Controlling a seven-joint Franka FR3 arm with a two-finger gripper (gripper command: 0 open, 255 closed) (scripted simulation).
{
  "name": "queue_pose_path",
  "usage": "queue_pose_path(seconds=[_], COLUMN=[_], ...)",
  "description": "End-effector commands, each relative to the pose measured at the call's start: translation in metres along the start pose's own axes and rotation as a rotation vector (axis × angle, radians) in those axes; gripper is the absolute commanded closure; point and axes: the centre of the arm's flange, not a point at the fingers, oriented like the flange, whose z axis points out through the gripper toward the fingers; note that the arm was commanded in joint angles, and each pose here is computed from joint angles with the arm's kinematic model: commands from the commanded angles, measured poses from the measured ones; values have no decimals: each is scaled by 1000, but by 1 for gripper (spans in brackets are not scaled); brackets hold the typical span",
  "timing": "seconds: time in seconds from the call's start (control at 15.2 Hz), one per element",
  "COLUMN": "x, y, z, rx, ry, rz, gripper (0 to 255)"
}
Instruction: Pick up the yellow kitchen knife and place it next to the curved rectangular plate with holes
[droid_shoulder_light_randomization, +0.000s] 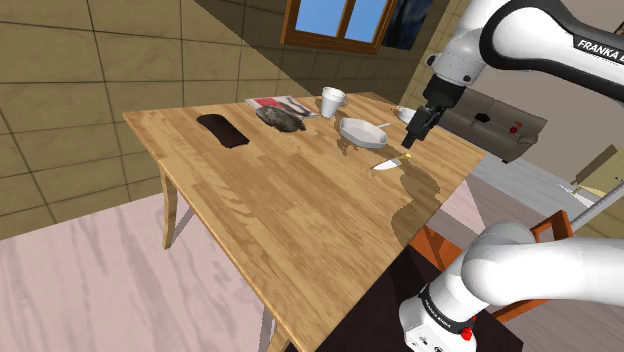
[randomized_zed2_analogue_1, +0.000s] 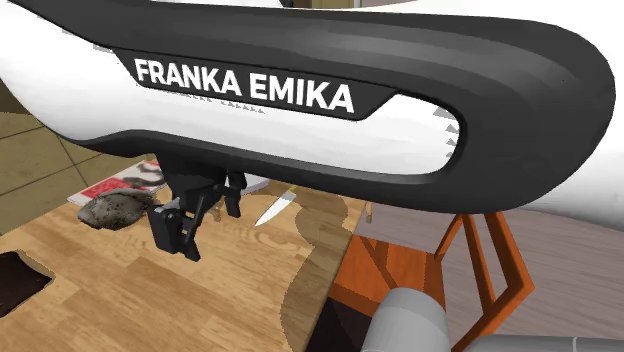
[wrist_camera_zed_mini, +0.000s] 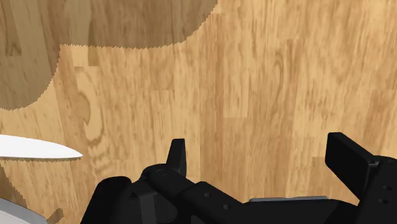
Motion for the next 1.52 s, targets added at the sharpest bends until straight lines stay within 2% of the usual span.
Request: queue_pose_path(seconds=[0.0,0.73,1.45], x=[0,-14,2], y=[0,93,196], z=[0,86,159], rx=[0,-127,-255], ry=[0,-93,-186], rz=[0,-382,-763], gripper=[0,0,0])
